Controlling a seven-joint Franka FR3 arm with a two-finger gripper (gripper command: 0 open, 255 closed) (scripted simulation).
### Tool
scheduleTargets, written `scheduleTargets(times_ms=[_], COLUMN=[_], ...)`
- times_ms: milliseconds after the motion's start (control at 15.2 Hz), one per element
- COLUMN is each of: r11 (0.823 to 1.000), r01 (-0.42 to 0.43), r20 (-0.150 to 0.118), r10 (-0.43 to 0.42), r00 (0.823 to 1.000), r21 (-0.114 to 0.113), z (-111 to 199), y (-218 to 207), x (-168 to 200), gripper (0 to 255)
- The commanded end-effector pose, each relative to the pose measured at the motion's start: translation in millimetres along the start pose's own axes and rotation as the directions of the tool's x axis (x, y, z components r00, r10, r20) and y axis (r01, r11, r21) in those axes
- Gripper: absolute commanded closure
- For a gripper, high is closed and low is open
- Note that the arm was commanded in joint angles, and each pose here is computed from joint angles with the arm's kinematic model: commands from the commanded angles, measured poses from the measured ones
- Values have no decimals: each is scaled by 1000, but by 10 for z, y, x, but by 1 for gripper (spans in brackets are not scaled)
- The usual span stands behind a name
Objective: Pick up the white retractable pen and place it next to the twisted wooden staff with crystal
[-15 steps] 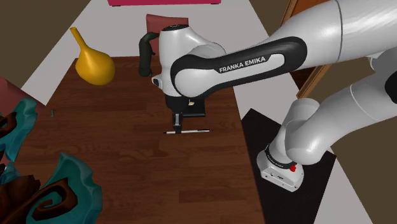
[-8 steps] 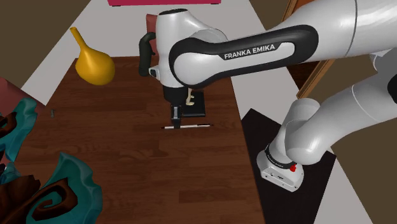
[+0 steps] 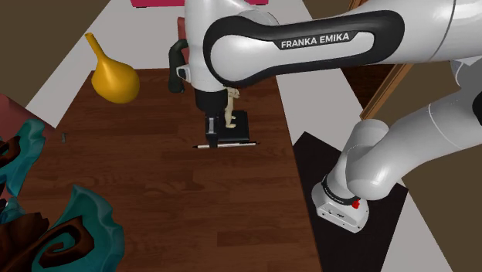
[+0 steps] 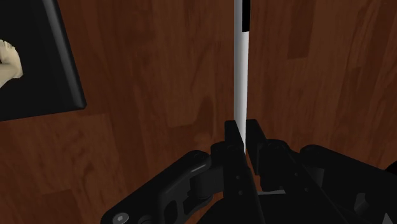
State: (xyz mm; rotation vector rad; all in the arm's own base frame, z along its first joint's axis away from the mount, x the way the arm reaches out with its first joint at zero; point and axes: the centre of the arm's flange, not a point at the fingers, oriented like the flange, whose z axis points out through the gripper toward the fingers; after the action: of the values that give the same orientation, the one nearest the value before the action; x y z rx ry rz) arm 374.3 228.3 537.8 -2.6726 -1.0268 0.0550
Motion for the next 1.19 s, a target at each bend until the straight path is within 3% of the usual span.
scheduleTargets(times_ms=[0, 462, 1122], r11=[1000, 1000, 1000], r01=[0, 0, 0], r20=[0, 0, 0], r10=[0, 0, 0], r00=[1000, 1000, 1000], r21=[0, 0, 0], z=[-99, -448, -117], y=[-31, -130, -957], x=[5, 28, 806], gripper=[255, 255, 255])
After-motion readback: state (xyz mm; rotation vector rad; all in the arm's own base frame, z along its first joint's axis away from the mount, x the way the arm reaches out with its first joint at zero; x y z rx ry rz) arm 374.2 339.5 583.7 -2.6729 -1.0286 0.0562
